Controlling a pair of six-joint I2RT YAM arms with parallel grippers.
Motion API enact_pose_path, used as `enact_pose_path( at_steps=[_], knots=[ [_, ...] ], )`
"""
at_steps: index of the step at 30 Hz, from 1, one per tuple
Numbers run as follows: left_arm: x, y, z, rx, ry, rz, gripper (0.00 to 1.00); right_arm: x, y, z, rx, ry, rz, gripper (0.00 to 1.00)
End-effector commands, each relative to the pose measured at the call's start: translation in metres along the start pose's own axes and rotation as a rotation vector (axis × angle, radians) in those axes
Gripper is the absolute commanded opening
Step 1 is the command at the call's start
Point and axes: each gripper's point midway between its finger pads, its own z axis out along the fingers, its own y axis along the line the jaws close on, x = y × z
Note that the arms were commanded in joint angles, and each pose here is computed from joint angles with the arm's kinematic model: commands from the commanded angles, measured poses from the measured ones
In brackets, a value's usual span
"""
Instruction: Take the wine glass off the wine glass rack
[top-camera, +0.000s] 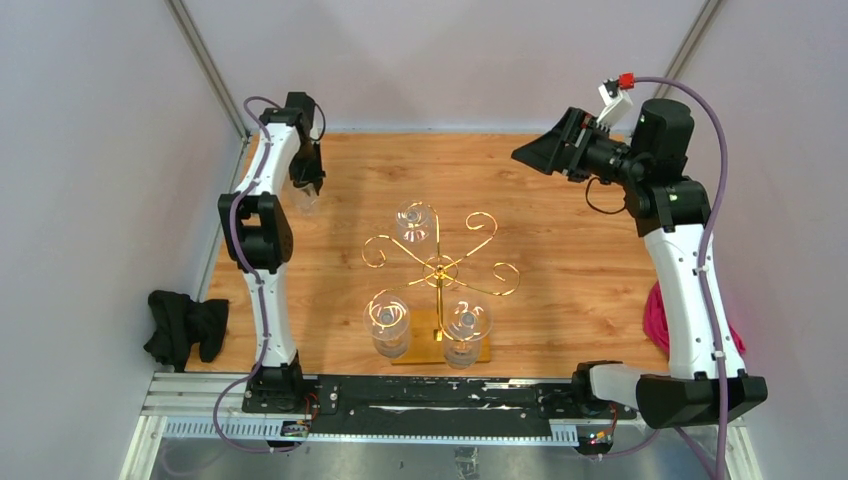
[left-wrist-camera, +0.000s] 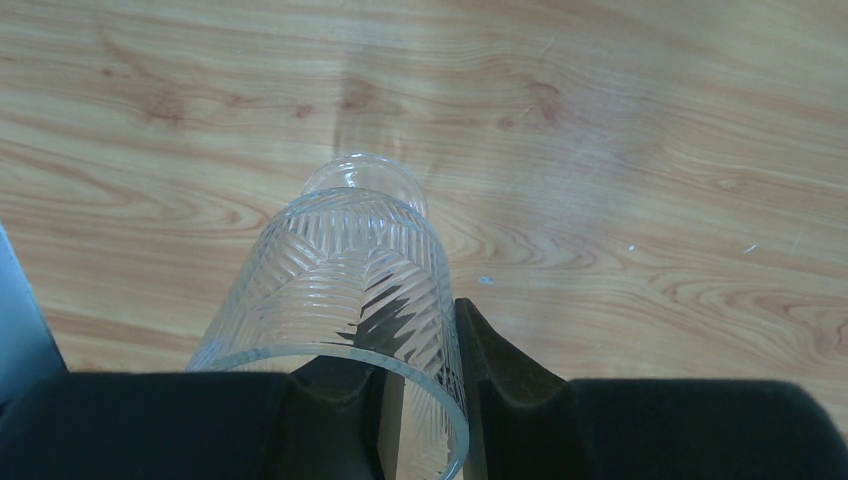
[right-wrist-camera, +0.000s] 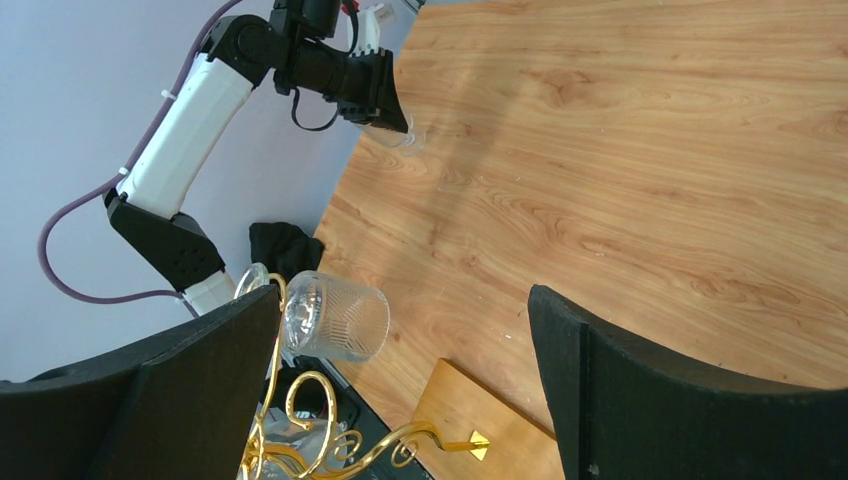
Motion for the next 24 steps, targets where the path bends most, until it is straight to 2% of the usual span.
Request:
enact_pose_path(
  at_steps=[1,6,10,19,22,24],
  knots=[
    [-0.016,-0.005,-0.005,0.046,-0.045,0.000,0.00,0.005,-0.008,-0.002,0.016,-0.001,-0.009,0.99],
    [-0.014,-0.010,0.005,0.069,-0.045,-0.010,0.02,0.010,-0.012,-0.001,0.016,0.005,-0.004,0.99],
    [-0.005,-0.012,0.016,0.070,-0.013,-0.026,0.12,0.013,-0.014,0.000,0.015,0.009,0.004,0.99],
    [0.008,-0.010,0.029,0.061,0.007,-0.043,0.15,0.015,-0.012,-0.001,0.009,0.006,0.002,0.99],
    [0.010,-0.008,0.026,0.052,0.005,-0.045,0.22,0.016,-0.014,-0.001,0.010,0.008,0.003,0.99],
    [0.011,-0.005,0.020,0.043,-0.003,-0.043,0.33,0.017,-0.014,-0.001,0.009,0.009,0.004,0.99]
  ],
)
